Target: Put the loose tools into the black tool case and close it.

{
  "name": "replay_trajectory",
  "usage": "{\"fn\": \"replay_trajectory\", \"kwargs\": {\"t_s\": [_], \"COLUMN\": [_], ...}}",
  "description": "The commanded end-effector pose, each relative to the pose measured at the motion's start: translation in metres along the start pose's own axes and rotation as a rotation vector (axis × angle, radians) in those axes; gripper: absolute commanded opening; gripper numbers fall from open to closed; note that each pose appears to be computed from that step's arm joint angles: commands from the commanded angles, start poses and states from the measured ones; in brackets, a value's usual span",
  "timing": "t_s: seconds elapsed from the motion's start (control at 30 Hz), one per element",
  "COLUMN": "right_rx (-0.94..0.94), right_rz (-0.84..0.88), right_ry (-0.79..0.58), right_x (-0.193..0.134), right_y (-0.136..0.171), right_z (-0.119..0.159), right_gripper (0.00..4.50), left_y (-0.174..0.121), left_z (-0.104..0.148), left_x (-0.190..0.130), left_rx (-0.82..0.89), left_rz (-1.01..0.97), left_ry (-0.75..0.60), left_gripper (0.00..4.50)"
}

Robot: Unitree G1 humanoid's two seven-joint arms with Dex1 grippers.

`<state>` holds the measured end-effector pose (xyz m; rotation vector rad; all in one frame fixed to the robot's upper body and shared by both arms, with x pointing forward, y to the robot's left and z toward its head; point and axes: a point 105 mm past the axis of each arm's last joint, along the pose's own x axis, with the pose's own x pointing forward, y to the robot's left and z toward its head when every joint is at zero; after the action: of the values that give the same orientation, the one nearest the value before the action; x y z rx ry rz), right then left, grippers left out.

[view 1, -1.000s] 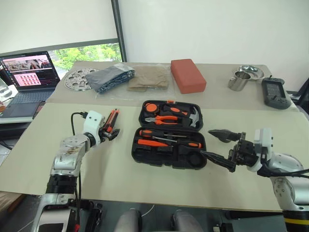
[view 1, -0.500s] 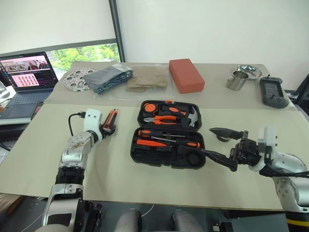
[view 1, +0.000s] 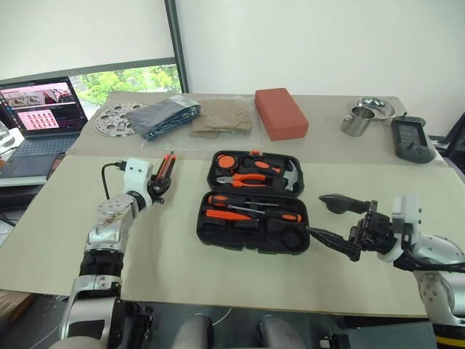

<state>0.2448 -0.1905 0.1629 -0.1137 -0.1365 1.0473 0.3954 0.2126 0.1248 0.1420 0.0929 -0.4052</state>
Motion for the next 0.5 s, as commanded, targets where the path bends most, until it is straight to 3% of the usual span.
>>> {"fn": "replay_trajectory", "kwargs": {"t_s": [0.03,0.1,0.2,0.5], "right_rx": [-0.046,-0.04,-0.036,-0.044], "right_rz": [0.013,0.004,-0.007,-0.066], "right_ry": [-0.111,-0.135,-0.154,-0.134], "right_x": [-0.007,-0.011,-0.018,-0.033], "right_y": [0.006,0.007,0.012,0.022], "right_z": [0.021,0.023,0.024,0.023], "right_gripper": [4.5,4.5,4.5,4.5], "left_y": [-0.066,-0.094,-0.114,-0.135], "left_z": [0.059,0.059,0.05,0.015], "left_x": [-0.012,-0.021,-0.025,-0.031], "left_rx": [0.215,0.293,0.414,0.622], "left_rz": [-0.49,-0.692,-0.873,-1.18], "left_ry": [-0.197,-0.189,-0.143,0.032], "left_gripper": [1.8,1.8,1.8,1.8]}}
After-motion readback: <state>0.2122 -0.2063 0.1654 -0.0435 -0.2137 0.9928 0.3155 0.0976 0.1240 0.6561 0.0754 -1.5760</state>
